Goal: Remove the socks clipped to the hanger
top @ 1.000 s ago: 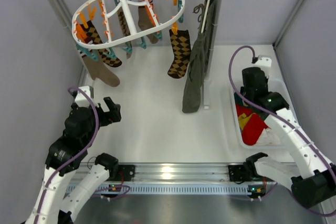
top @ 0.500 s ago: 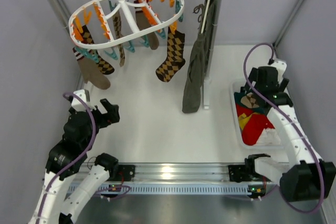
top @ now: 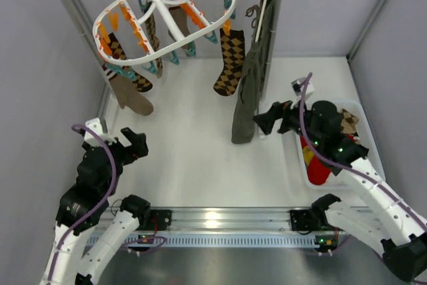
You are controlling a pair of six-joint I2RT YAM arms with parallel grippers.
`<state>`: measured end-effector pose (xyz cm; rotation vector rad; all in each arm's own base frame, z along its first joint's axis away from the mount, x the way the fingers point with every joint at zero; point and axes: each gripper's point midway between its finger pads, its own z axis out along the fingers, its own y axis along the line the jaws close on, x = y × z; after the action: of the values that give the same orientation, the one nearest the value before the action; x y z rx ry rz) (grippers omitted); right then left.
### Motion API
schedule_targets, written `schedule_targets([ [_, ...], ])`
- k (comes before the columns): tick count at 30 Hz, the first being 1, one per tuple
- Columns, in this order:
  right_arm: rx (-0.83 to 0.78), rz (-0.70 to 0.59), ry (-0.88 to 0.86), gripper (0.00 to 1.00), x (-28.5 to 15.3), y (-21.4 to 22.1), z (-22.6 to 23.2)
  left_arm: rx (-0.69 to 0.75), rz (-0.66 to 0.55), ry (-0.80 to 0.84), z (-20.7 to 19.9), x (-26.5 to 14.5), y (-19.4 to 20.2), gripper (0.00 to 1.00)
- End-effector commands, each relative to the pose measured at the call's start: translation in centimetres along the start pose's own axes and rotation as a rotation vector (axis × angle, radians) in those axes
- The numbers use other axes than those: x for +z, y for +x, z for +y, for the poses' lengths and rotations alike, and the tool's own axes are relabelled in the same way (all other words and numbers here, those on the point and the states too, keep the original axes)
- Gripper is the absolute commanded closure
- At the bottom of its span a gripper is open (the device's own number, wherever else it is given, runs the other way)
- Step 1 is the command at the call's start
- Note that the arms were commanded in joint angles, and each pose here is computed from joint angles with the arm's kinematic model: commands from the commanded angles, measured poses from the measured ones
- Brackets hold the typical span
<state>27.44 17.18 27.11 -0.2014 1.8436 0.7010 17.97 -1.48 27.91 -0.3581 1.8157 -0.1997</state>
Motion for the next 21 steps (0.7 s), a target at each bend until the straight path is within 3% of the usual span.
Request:
schedule_targets([
  [1,-0.065,-0.137,-0.263,0.08,-0.5,-3.1,7.8,-0.031,-0.045,0.005,-0.4,0.3,-0.9,0.02],
  [7,-0.059,-0.214,-0.493,0.12,-1.0,-3.8,15.4,-0.031,-0.052,-0.002,-0.2,0.3,-1.1,0.02],
  [11,-0.131,-0.141,-0.601,0.12,1.1,-0.8,20.7,-0.047,-0.078,-0.045,0.5,0.1,-1.8,0.02],
  [18,-0.224,-0.142,-0.594,0.02,6.2,1.3,27.2,-0.057,-0.149,-0.134,1.9,-0.4,-3.9,0.02],
  [21,-0.176,-0.183,-0.422,0.01,10.0,0.5,26.2,-0.059,-0.148,-0.143,1.7,-0.1,-4.2,0.02],
])
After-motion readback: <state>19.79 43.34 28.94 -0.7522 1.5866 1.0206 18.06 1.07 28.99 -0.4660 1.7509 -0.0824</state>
